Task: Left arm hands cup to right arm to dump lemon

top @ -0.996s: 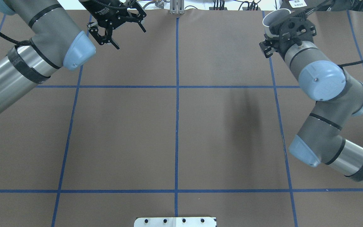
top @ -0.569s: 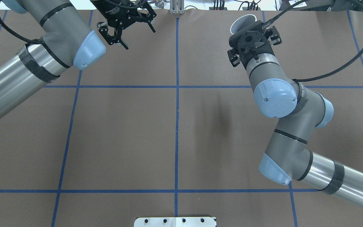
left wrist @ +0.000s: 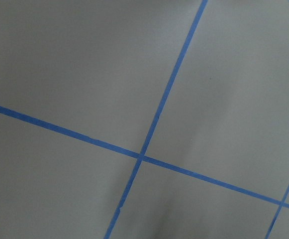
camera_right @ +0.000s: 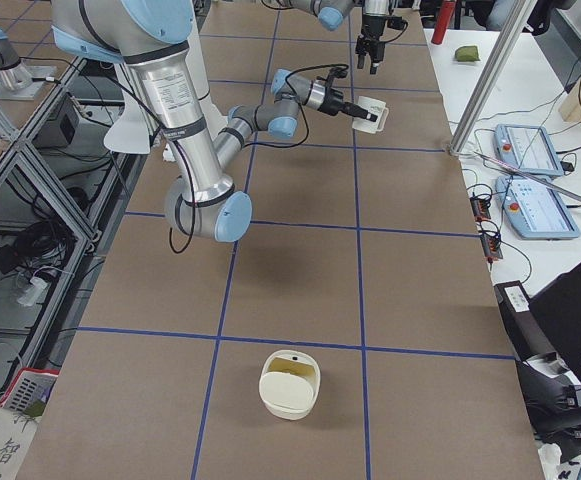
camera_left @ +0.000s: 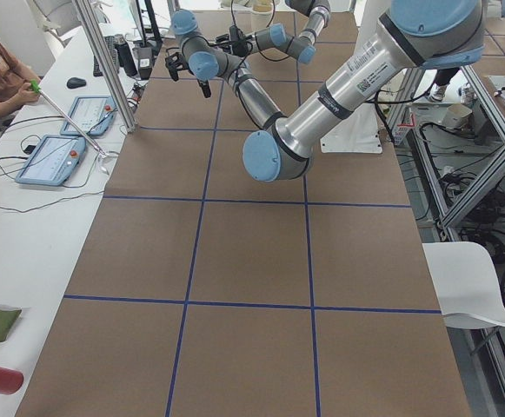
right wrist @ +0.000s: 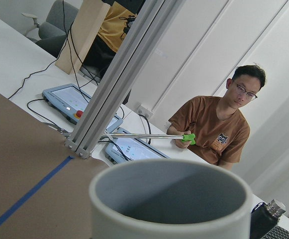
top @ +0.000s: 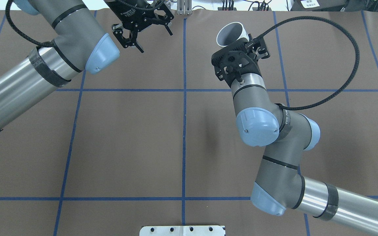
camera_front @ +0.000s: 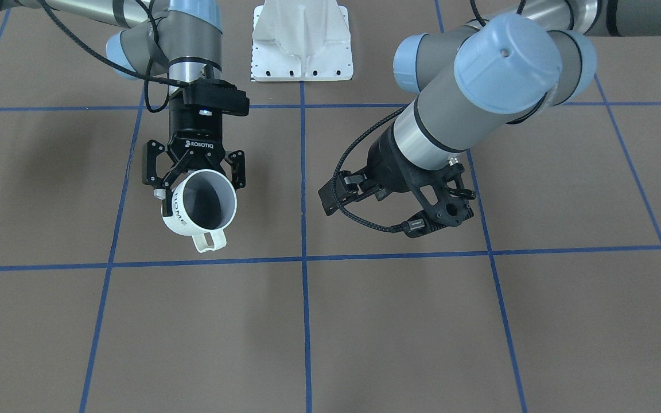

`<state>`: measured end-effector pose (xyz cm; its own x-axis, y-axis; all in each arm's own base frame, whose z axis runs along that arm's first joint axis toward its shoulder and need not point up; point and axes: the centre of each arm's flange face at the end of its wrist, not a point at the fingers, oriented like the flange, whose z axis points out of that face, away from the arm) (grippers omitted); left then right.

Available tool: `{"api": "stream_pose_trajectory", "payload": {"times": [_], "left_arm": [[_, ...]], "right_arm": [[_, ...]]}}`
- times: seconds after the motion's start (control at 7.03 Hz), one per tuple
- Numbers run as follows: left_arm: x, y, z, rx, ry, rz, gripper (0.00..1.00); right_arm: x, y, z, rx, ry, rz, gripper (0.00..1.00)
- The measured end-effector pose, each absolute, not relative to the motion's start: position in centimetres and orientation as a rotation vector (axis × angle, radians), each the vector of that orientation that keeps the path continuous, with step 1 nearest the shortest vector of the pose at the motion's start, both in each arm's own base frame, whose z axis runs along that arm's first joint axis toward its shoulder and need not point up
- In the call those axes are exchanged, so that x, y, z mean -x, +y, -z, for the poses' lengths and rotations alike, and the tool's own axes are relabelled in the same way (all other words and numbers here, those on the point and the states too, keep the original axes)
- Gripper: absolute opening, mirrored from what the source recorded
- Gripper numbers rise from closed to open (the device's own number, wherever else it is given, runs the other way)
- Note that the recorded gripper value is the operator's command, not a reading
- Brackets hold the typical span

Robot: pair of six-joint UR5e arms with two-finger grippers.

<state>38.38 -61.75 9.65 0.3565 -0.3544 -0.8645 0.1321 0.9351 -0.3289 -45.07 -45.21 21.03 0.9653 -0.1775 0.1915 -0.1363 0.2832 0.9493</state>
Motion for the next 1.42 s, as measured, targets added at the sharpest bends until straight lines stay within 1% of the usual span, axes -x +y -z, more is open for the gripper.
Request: {"api": "stream_pose_trajectory", "payload": {"times": [0.57, 1.0, 1.14, 1.28, 1.42], "left_arm": [[-38.6, -60.5, -7.6, 0.186, 1.270, 0.217, 1.00], [-41.5, -58.7, -5.7, 0.164, 1.345, 0.126, 0.98], [-42.7, -59.3, -4.9, 0.162, 1.360, 0.121, 0.94], [-43.4, -60.1, -4.6, 0.157, 1.371, 0.117, 0.85], [-43.8, -60.5, -4.6, 0.154, 1.376, 0.114, 0.71]], "right_arm": [[47.8, -43.8, -19.8, -1.306, -0.270, 0.033, 0.25], [48.8, -43.7, -18.4, -1.309, -0.272, 0.025, 0.25], [48.9, -43.6, -18.3, -1.307, -0.285, 0.011, 0.25], [48.9, -43.6, -18.2, -1.305, -0.295, -0.003, 0.25], [49.0, -43.5, -18.3, -1.303, -0.305, -0.014, 0.25]]}}
